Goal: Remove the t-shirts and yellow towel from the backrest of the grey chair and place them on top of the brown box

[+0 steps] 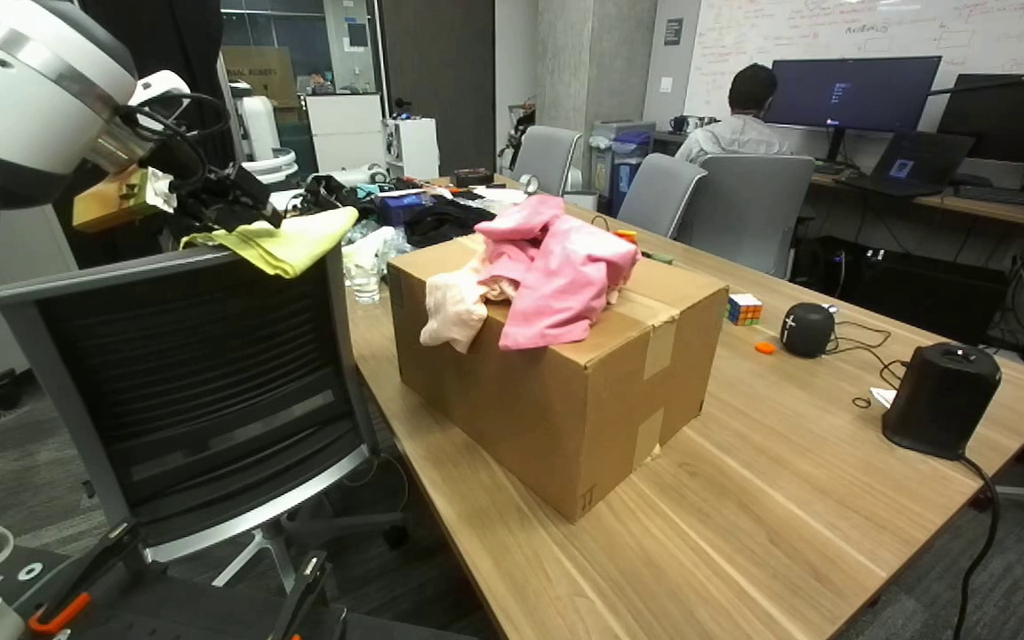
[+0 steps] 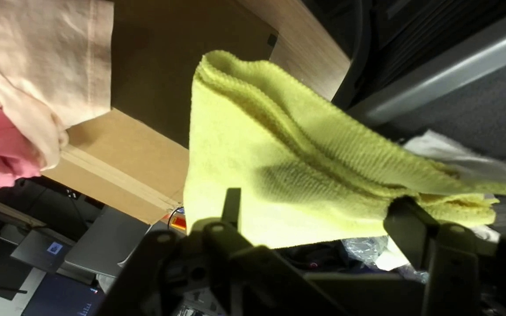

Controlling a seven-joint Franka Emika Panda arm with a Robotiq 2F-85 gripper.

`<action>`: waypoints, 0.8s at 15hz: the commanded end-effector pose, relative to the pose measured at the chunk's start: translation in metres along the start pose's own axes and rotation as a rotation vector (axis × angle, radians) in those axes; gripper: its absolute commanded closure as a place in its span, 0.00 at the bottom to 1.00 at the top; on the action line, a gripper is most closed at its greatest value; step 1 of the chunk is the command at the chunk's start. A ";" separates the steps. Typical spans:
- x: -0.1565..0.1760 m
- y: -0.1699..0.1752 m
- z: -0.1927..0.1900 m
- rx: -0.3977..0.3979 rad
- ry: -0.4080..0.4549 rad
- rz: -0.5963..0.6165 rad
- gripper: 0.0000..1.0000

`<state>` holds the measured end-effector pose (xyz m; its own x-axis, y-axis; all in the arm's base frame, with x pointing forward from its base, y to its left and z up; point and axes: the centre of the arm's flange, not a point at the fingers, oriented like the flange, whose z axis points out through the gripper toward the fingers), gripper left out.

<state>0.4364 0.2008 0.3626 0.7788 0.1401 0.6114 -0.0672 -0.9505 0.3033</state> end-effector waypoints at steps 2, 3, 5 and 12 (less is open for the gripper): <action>0.011 -0.002 0.012 -0.002 0.021 0.016 0.58; 0.011 -0.001 0.011 -0.002 0.023 0.015 0.65; 0.010 0.000 0.007 -0.003 0.025 0.006 0.80; 0.009 0.000 -0.006 0.020 0.044 -0.002 0.95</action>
<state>0.4409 0.2023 0.3658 0.7717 0.1367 0.6211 -0.0702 -0.9524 0.2968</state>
